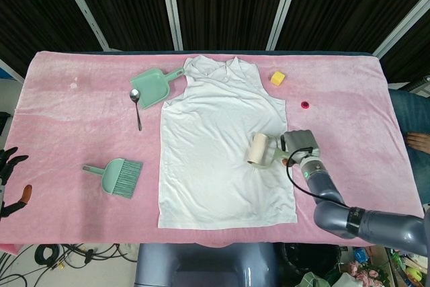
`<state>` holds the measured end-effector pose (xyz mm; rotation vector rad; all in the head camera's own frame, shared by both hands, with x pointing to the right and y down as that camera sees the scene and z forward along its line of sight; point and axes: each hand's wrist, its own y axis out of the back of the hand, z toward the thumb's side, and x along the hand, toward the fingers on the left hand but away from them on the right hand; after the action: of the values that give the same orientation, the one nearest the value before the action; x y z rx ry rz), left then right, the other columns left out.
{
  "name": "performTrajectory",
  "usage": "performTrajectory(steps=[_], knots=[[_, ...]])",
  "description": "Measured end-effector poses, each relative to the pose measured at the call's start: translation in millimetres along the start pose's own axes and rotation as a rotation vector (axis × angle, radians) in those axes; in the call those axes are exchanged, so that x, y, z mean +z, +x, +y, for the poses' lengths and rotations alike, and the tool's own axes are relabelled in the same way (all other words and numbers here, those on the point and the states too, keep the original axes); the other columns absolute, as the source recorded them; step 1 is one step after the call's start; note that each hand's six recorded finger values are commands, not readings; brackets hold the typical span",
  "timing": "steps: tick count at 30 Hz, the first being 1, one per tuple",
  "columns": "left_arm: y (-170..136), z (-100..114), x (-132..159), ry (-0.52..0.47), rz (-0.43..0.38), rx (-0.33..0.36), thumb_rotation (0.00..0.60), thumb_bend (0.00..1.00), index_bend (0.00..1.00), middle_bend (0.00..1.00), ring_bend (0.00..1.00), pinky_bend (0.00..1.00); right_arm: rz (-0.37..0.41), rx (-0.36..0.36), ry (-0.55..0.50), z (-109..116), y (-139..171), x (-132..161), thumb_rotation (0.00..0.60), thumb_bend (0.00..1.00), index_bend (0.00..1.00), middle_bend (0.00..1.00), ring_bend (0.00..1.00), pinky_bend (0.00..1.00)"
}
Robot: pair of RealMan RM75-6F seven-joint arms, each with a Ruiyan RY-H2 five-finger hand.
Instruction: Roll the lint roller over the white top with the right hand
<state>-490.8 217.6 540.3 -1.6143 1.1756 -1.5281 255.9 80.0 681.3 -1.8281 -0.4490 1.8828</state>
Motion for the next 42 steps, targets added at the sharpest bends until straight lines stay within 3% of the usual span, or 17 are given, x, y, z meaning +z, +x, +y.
performTrajectory(steps=[5,11,42], knots=[[-1,-1,2,0.002,-0.005,0.002,0.600,0.43,0.19,0.08,0.00,0.01,-0.027,0.042,0.000,-4,4,-14,0.600,0.71,0.69,0.62,0.61,0.53],[-2,0,2,-0.001,-0.005,0.005,0.600,0.43,0.19,0.08,0.00,0.01,-0.002,0.068,-0.003,-4,1,-5,0.600,0.71,0.69,0.62,0.61,0.53],[2,0,2,-0.023,-0.018,0.004,0.600,0.43,0.19,0.08,0.00,0.01,0.146,0.091,0.003,6,-34,126,0.600,0.71,0.70,0.63,0.61,0.54]])
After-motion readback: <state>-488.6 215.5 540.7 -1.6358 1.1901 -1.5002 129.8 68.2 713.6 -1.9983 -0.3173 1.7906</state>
